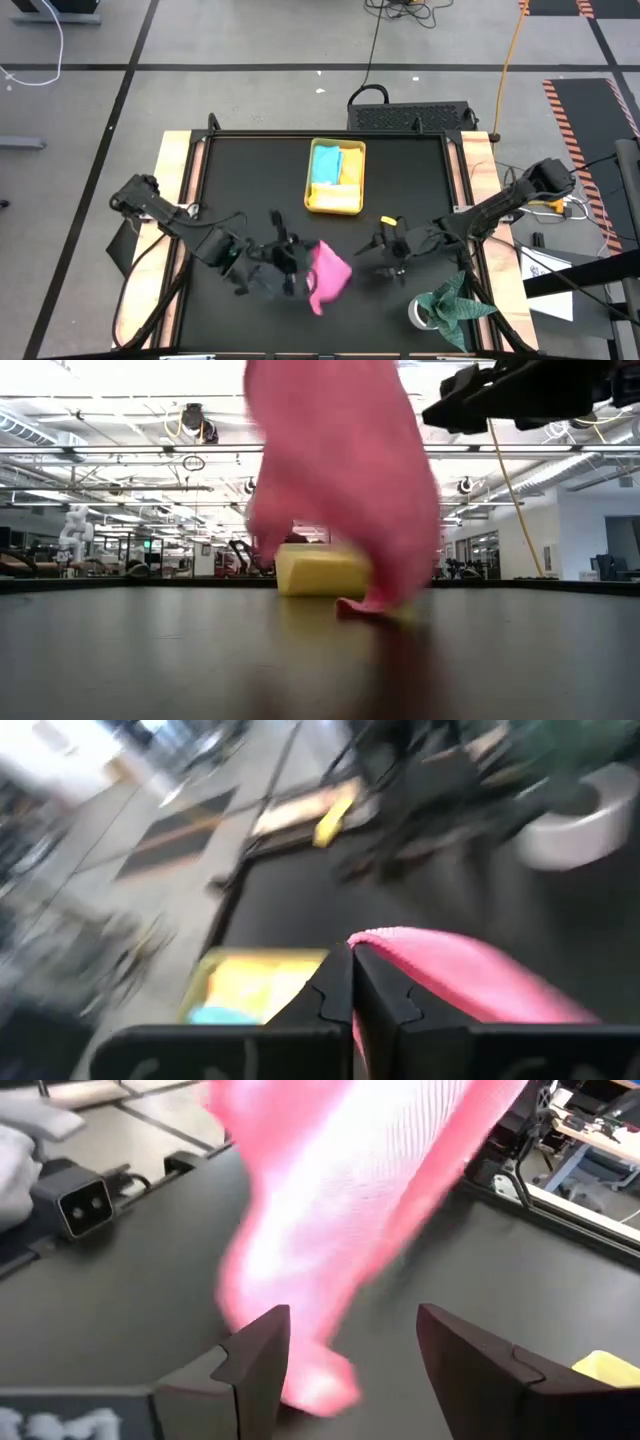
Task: Fold microfiber towels
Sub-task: Fold the pink towel
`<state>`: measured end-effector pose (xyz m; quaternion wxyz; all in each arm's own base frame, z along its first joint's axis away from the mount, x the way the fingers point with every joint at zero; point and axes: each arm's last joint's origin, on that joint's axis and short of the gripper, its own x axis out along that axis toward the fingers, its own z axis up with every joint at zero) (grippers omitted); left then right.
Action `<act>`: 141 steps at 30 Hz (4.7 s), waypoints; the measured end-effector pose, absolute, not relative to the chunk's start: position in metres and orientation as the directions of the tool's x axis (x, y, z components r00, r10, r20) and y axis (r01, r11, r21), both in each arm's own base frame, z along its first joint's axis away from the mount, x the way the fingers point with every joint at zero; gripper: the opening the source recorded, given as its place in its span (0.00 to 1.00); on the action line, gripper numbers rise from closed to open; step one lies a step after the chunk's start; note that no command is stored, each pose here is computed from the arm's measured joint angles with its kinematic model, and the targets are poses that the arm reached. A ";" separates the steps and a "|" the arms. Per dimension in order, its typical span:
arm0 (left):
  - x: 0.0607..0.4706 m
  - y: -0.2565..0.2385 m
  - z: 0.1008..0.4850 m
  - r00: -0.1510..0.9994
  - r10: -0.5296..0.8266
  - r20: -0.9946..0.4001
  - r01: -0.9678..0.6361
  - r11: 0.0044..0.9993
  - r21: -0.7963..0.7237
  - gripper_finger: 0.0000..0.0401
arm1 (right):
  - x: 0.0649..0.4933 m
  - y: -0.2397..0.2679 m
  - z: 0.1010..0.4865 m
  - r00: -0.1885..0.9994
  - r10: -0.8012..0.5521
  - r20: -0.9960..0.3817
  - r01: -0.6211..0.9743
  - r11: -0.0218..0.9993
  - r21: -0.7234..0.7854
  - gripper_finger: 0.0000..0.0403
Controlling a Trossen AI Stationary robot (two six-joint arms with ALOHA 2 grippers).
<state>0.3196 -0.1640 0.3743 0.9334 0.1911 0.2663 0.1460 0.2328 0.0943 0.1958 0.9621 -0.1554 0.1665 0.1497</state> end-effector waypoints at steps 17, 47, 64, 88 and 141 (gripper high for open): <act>0.282 -0.058 0.187 0.207 0.670 -0.713 -0.365 0.729 0.579 0.08 | 0.223 0.077 0.173 0.911 0.189 -0.365 -0.285 0.931 -0.230 0.52; 0.340 -0.021 0.163 0.562 0.015 -0.827 0.064 0.996 0.062 0.33 | 0.224 0.077 0.176 0.924 0.195 -0.328 -0.282 0.929 -0.240 0.52; 0.341 -0.026 0.138 0.439 -0.338 -0.833 0.356 0.916 -0.184 0.31 | 0.224 0.077 0.175 0.918 0.193 -0.346 -0.289 0.924 -0.249 0.52; 0.342 -0.063 0.129 0.427 -0.356 -0.831 0.526 0.846 -0.092 0.30 | 0.224 0.077 0.175 0.918 0.193 -0.346 -0.289 0.924 -0.250 0.52; 0.341 -0.086 0.173 0.551 -0.393 -0.736 0.492 0.865 -0.093 0.53 | 0.223 0.077 0.173 0.912 0.187 -0.366 -0.291 0.923 -0.253 0.52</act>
